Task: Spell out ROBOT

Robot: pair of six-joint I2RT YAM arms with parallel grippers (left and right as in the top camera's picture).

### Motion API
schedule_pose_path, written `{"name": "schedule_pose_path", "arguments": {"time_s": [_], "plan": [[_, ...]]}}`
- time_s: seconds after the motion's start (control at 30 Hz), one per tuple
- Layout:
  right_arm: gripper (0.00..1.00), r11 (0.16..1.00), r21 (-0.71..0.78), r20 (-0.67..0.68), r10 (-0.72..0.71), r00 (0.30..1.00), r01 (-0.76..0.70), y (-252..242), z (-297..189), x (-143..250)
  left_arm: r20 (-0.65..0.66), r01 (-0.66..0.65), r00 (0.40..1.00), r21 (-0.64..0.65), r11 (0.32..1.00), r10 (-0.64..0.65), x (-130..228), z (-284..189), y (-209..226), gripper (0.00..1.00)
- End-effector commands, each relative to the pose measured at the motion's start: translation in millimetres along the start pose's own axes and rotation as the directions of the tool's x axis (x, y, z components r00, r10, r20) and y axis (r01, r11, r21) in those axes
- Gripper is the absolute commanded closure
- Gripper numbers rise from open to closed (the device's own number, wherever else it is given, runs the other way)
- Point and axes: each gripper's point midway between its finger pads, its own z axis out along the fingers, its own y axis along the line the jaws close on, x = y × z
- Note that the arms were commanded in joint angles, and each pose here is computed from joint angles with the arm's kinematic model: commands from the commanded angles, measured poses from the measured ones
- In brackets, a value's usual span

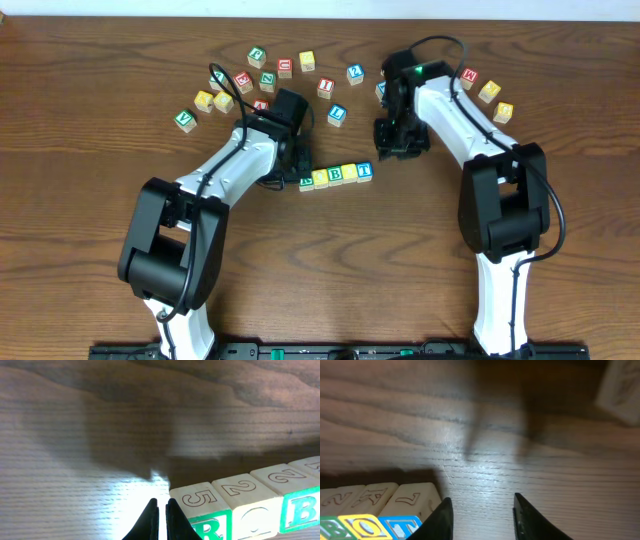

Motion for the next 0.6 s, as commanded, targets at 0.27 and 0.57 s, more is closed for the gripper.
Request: {"name": "schedule_pose_path", "arguments": {"time_s": [0.27, 0.57], "plan": [[0.7, 1.0, -0.006, -0.03, -0.014, 0.999, 0.014, 14.6, 7.0, 16.1, -0.039, 0.055, 0.998, -0.007, 0.998, -0.055, 11.8, 4.3, -1.3, 0.93], [0.71, 1.0, -0.005, -0.031, -0.026, 0.999, 0.026, 24.9, 8.7, 19.7, -0.003, 0.049, 0.999, 0.012, 0.999, -0.049, 2.7, 4.5, -5.6, 0.92]]}}
